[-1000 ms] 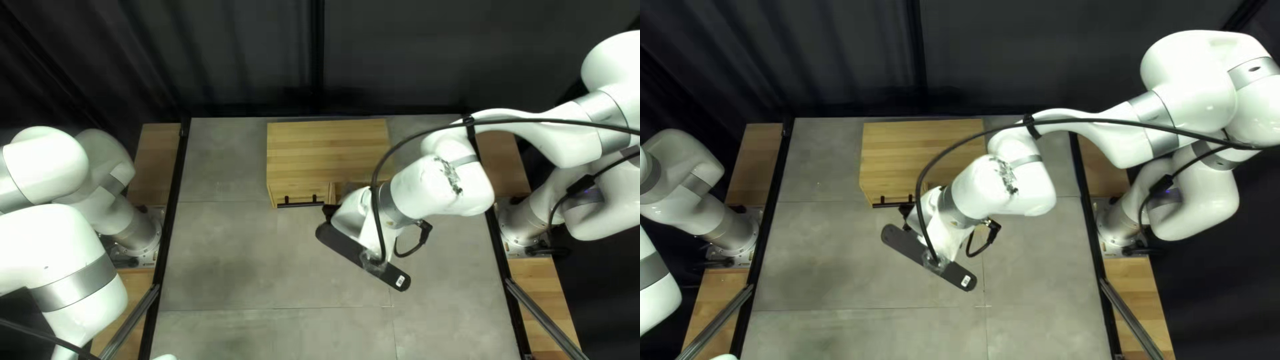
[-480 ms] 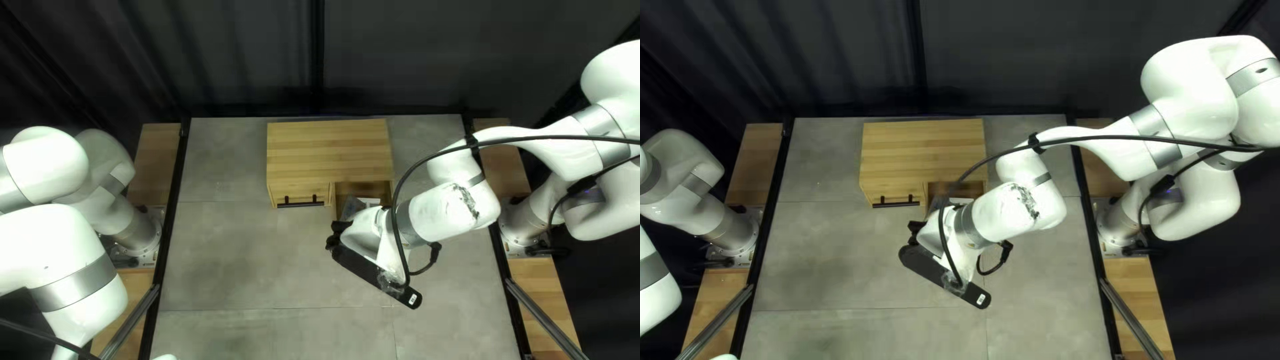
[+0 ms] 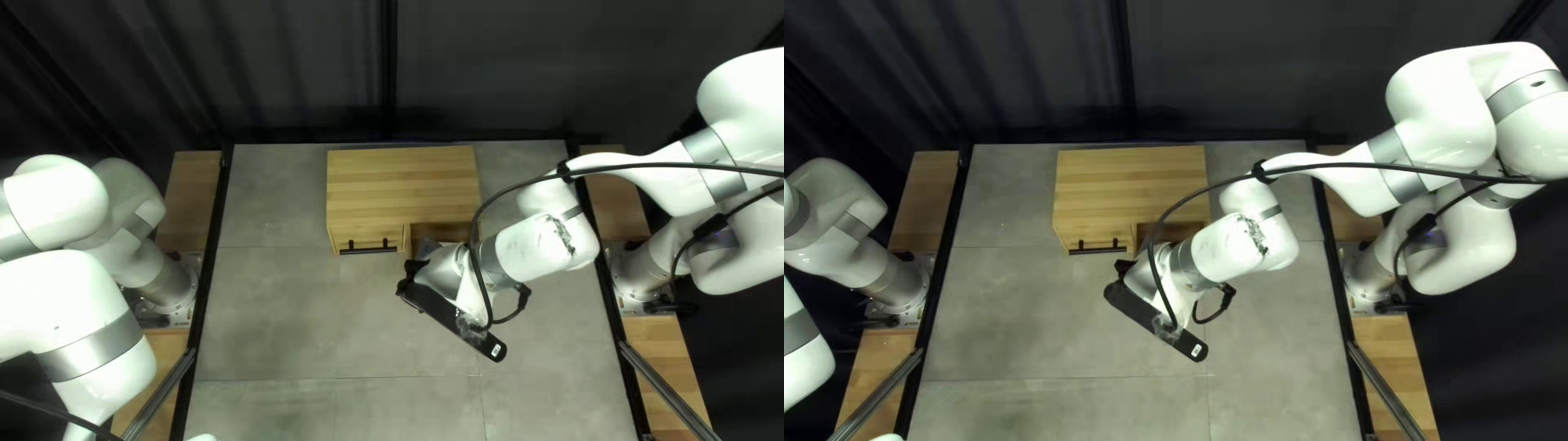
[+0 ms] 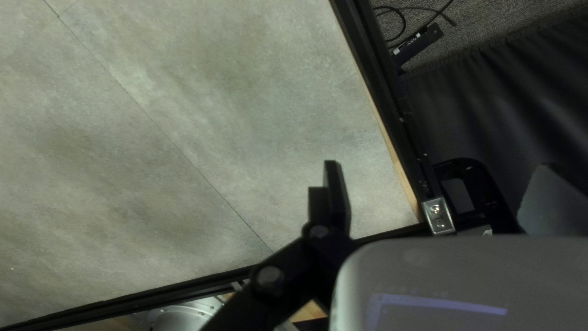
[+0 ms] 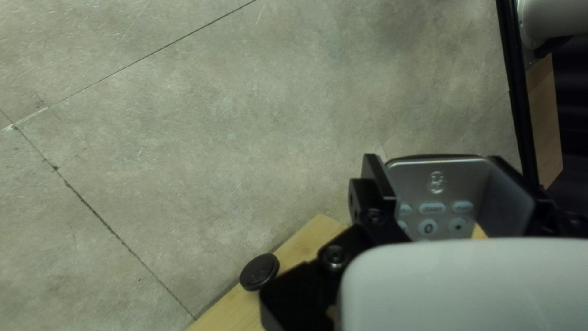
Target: Open drawers and place objects into drawer and close
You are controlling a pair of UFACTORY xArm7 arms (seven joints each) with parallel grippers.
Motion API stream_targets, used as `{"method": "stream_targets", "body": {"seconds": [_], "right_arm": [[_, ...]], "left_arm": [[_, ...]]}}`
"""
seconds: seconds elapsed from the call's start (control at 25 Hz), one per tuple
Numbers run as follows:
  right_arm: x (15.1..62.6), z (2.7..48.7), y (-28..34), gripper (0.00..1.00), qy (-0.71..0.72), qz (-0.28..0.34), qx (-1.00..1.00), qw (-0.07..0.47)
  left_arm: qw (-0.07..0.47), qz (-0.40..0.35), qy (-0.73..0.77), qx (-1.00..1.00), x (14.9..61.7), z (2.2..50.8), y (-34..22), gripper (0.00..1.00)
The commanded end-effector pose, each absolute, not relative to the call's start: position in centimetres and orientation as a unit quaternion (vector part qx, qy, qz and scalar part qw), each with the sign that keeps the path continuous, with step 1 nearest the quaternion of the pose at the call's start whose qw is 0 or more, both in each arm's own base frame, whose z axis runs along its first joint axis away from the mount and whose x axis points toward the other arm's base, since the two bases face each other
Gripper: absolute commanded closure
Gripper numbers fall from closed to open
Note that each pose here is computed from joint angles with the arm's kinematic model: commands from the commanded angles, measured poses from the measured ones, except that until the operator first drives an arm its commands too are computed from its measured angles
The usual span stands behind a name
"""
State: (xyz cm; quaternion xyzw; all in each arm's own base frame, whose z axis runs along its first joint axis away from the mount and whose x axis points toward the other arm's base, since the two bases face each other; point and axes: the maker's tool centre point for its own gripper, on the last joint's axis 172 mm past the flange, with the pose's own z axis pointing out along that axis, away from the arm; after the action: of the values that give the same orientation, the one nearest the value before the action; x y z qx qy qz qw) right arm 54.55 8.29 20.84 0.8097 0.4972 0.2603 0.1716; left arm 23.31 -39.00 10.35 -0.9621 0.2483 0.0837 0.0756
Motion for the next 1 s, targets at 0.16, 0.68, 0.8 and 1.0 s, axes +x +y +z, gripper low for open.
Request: {"method": "stream_targets", "body": {"seconds": [0.16, 0.68, 0.8, 1.0], "right_arm": [[54.5, 20.4, 8.0, 1.00, 0.489, 0.270, 0.810, 0.177], [54.4, 19.6, 6.4, 1.00, 0.464, 0.300, 0.815, 0.176], [54.4, 19.4, 6.3, 1.00, 0.459, 0.306, 0.816, 0.171], [54.0, 19.9, 6.2, 1.00, 0.459, 0.309, 0.820, 0.147]], "left_arm": [[0.076, 0.084, 0.248, -0.962, 23.3, 10.3, -39.0, 0.00], [0.076, 0.084, 0.248, -0.962, 23.3, 10.3, -39.0, 0.00], [0.076, 0.084, 0.248, -0.962, 23.3, 10.3, -39.0, 0.00], [0.076, 0.084, 0.248, -0.962, 23.3, 10.3, -39.0, 0.00]]}}
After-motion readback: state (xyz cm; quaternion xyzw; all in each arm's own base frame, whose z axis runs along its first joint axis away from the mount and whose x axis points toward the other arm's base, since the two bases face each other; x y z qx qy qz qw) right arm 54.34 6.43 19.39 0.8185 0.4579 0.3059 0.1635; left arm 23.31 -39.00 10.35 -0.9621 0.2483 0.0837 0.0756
